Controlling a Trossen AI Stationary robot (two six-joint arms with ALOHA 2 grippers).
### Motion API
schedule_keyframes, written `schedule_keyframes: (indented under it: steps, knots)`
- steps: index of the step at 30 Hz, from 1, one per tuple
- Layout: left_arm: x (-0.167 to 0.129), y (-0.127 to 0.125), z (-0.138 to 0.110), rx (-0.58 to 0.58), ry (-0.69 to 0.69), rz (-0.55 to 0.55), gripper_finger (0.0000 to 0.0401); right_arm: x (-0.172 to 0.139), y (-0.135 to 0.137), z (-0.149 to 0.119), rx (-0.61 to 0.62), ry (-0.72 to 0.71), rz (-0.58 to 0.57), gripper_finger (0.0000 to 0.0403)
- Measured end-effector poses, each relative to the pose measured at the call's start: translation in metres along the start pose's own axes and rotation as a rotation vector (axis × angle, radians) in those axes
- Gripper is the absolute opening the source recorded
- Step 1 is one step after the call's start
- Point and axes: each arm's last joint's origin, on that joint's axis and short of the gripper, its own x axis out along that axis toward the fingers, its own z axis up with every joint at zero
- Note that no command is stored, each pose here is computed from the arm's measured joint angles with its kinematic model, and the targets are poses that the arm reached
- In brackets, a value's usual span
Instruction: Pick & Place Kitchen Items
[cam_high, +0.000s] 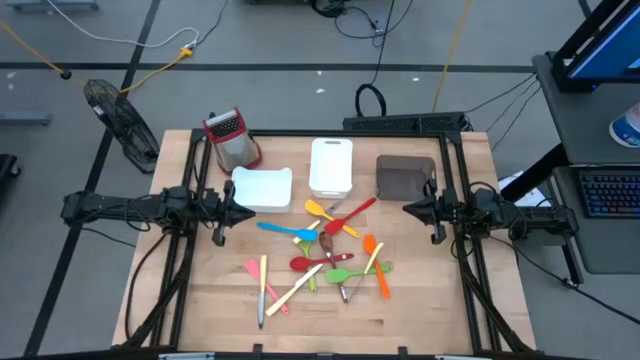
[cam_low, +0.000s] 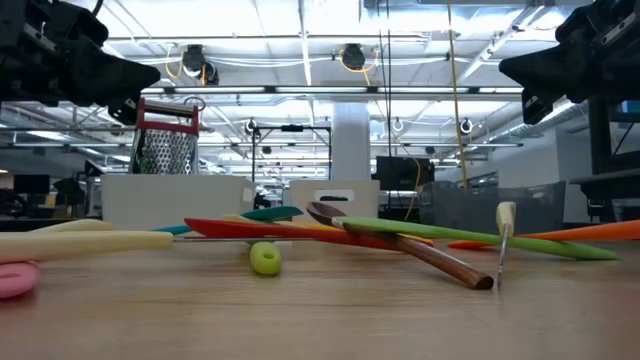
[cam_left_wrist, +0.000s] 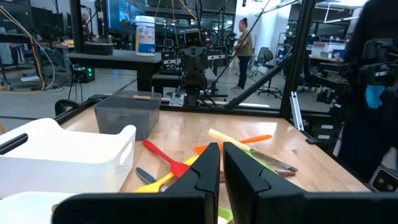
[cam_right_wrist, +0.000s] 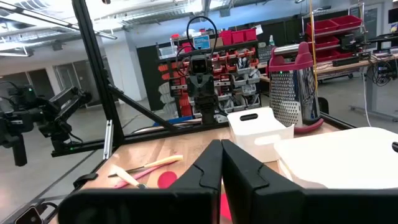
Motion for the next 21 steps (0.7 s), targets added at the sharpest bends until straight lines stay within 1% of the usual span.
schedule_keyframes:
  steps: [17,19,21]
  knots:
    - [0.0,0.0,0.0002,0.0,-0.001,0.0,0.0024,0.0,0.0005,0.003,0.0,-0.031,0.005,0.0004]
    - [0.0,0.0003,0.0005,-0.014,-0.006,0.01,0.0024,0.0,0.0,0.0031,-0.01,-0.035,-0.014,0.0004]
    - [-0.0001,0.0016,0.0017,-0.023,-0.021,0.053,0.0024,-0.0001,-0.0013,0.0033,-0.02,-0.043,-0.06,0.0004]
